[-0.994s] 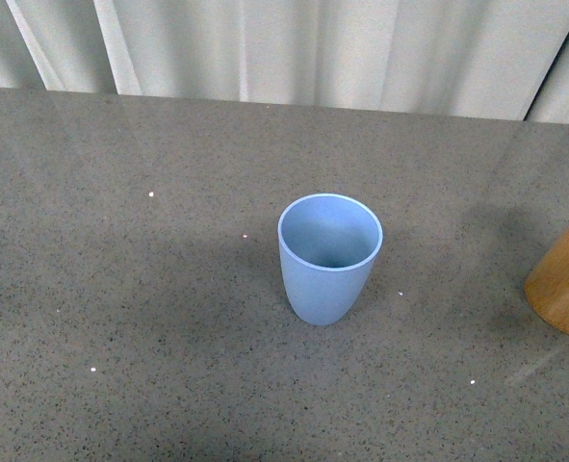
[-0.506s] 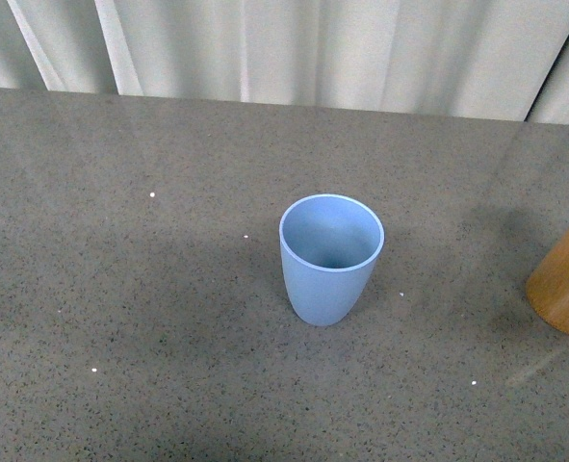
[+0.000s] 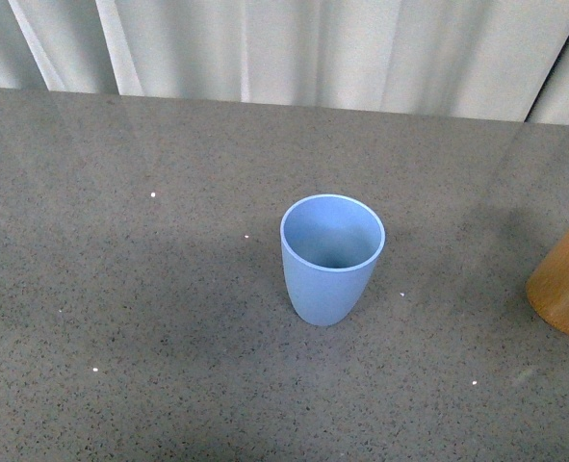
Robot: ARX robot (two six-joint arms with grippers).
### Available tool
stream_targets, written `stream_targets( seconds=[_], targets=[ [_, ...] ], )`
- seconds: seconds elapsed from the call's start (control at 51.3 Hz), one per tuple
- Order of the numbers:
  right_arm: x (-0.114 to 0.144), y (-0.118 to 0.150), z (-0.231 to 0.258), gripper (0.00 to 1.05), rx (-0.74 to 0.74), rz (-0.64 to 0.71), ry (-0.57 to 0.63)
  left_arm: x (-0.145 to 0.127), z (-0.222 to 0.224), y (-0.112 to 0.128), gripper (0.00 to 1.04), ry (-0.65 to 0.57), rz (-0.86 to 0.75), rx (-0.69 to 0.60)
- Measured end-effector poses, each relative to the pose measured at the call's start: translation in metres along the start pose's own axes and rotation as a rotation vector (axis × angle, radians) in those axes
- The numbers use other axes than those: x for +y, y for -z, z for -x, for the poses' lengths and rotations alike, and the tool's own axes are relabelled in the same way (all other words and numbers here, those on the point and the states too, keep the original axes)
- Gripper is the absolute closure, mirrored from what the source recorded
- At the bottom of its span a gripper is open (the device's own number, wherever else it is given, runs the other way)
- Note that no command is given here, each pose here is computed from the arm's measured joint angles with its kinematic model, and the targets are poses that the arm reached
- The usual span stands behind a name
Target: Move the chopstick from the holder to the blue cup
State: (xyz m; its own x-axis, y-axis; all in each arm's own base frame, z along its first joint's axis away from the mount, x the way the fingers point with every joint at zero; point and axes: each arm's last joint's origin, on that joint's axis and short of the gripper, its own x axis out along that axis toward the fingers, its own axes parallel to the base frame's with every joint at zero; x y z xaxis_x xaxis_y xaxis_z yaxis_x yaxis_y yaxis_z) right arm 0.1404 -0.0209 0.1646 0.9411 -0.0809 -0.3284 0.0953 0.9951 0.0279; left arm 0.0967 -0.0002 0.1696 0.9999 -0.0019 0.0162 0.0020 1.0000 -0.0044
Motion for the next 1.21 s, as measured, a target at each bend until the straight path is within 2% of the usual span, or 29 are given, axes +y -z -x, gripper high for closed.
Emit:
stream_targets(
  seconds=[0.097, 0.312, 0.818, 1.208],
  targets=[
    [-0.004, -0.005, -0.030, 0.10, -0.010, 0.039, -0.022, 0.000, 0.000, 0.000, 0.07, 0.000, 0.000, 0.000],
    [0.001, 0.001, -0.079, 0.10, 0.034, 0.080, -0.083, 0.000, 0.000, 0.000, 0.07, 0.000, 0.000, 0.000],
    [0.017, -0.017, -0.137, 0.10, -0.008, 0.093, -0.125, 0.000, 0.000, 0.000, 0.07, 0.000, 0.000, 0.000],
    [0.022, -0.015, -0.171, 0.10, -0.002, 0.075, -0.154, 0.000, 0.000, 0.000, 0.07, 0.000, 0.000, 0.000]
  ],
)
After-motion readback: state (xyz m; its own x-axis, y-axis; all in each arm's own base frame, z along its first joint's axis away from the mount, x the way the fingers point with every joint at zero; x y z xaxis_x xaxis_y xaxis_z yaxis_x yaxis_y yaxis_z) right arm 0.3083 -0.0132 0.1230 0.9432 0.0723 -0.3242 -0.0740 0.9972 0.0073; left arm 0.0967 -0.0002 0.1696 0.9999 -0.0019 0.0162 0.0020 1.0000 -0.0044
